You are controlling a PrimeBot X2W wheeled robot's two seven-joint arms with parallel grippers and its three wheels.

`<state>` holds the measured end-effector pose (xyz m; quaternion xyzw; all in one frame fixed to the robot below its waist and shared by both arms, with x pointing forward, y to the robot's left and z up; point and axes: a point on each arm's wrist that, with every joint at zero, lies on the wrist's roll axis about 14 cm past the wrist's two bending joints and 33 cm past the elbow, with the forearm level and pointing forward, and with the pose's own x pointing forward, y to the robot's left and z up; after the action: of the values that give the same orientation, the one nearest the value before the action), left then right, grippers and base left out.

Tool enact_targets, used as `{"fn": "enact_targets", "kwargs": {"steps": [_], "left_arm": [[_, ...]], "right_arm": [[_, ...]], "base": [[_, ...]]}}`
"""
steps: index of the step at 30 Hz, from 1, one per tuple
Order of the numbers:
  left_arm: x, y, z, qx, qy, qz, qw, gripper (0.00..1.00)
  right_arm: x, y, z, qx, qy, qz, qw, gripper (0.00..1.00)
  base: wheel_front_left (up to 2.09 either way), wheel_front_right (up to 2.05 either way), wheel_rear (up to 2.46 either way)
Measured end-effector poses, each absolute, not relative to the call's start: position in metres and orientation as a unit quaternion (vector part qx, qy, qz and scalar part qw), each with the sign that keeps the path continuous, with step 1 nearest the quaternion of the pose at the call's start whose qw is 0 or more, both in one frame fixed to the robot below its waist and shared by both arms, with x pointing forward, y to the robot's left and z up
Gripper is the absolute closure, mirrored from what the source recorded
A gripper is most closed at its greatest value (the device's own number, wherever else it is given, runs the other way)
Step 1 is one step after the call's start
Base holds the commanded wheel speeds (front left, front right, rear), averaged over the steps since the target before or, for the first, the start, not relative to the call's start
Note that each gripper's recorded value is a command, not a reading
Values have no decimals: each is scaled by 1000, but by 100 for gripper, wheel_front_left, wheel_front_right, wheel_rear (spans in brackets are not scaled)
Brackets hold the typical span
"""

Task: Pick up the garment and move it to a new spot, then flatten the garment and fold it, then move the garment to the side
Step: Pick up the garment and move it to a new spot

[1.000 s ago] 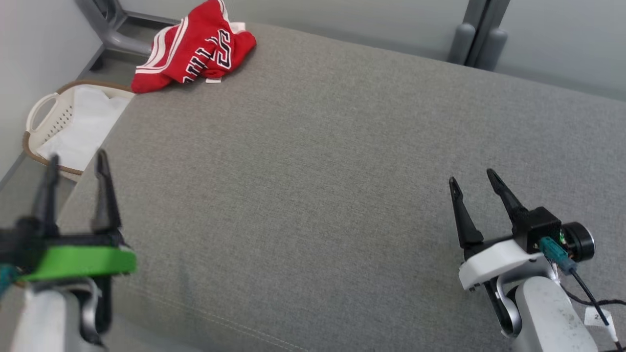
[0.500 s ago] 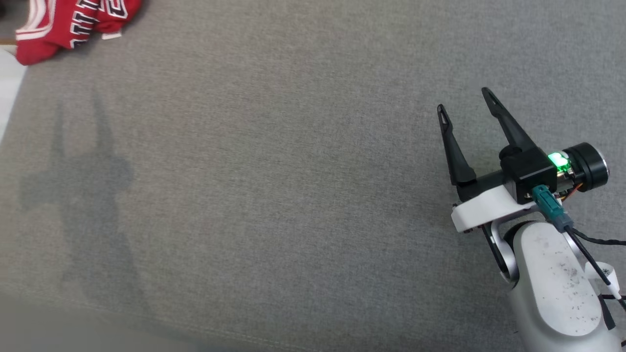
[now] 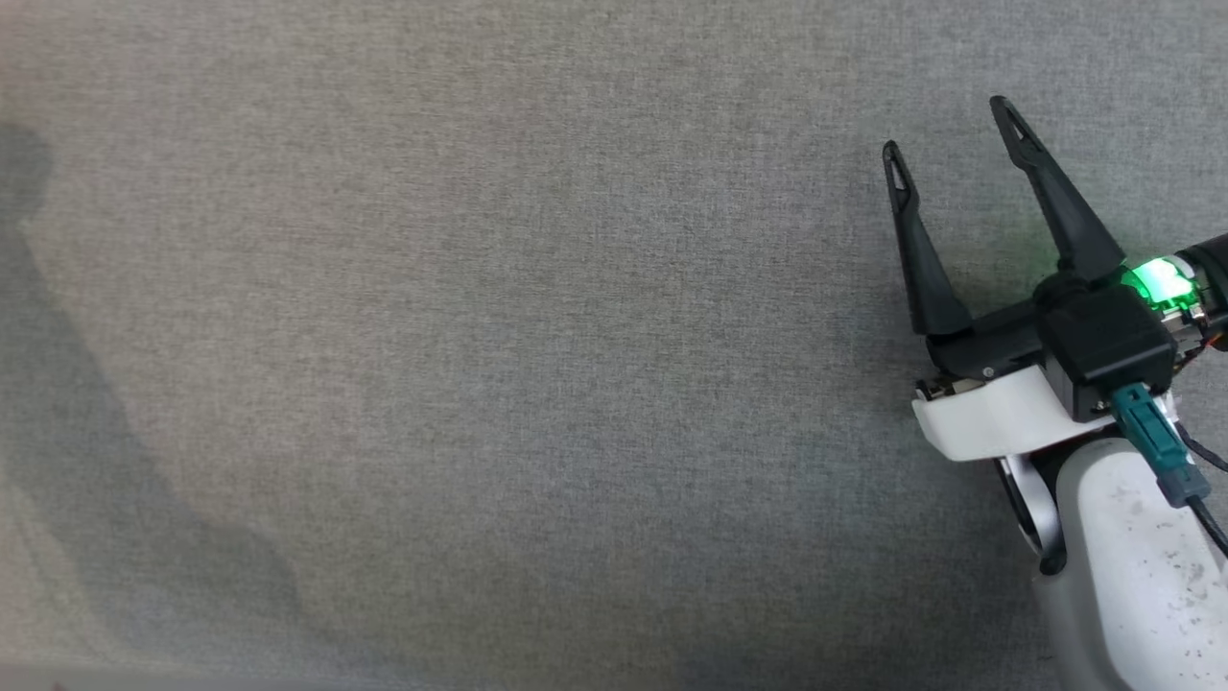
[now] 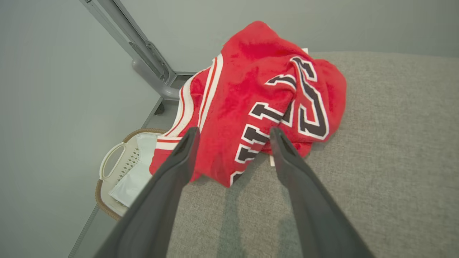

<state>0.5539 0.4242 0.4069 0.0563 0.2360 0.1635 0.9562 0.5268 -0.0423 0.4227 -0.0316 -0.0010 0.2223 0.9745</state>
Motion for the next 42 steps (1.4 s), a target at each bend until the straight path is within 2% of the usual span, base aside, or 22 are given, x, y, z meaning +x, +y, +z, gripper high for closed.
{"fn": "enact_targets", "kwargs": {"steps": [7, 11, 12, 13, 14, 21, 29, 33, 37, 42], "left_arm": [[560, 426, 356, 72, 282, 163, 943, 0], [568, 436, 350, 85, 273, 181, 941, 0], [570, 437, 350, 89, 268, 186, 941, 19], [571, 439, 349, 91, 267, 188, 941, 84], [572, 440, 348, 92, 267, 189, 940, 100], [581, 446, 373, 107, 228, 190, 949, 100], [609, 430, 444, 147, 149, 146, 967, 100], [625, 399, 481, 166, 106, 98, 976, 100], [640, 335, 516, 169, 58, 17, 984, 100], [632, 262, 547, 154, 14, -72, 985, 100]], "right_arm": [[528, -65, 402, -47, 21, 201, 978, 0], [529, -70, 396, -50, 25, 196, 979, 0], [529, -71, 395, -50, 26, 194, 979, 0], [530, -72, 393, -50, 27, 193, 979, 0], [530, -73, 392, -50, 28, 193, 980, 0], [529, -73, 395, -46, 24, 188, 981, 0], [523, -73, 407, -33, 14, 184, 982, 0], [517, -73, 417, -23, 7, 183, 983, 0], [508, -76, 432, -8, -3, 179, 984, 0], [497, -86, 460, 16, -27, 165, 986, 0]], "base": [[0, 0, 0], [0, 0, 0], [0, 0, 0], [0, 0, 0], [0, 0, 0], [0, 0, 0], [0, 0, 0], [0, 0, 0], [0, 0, 0], [0, 0, 0]]}}
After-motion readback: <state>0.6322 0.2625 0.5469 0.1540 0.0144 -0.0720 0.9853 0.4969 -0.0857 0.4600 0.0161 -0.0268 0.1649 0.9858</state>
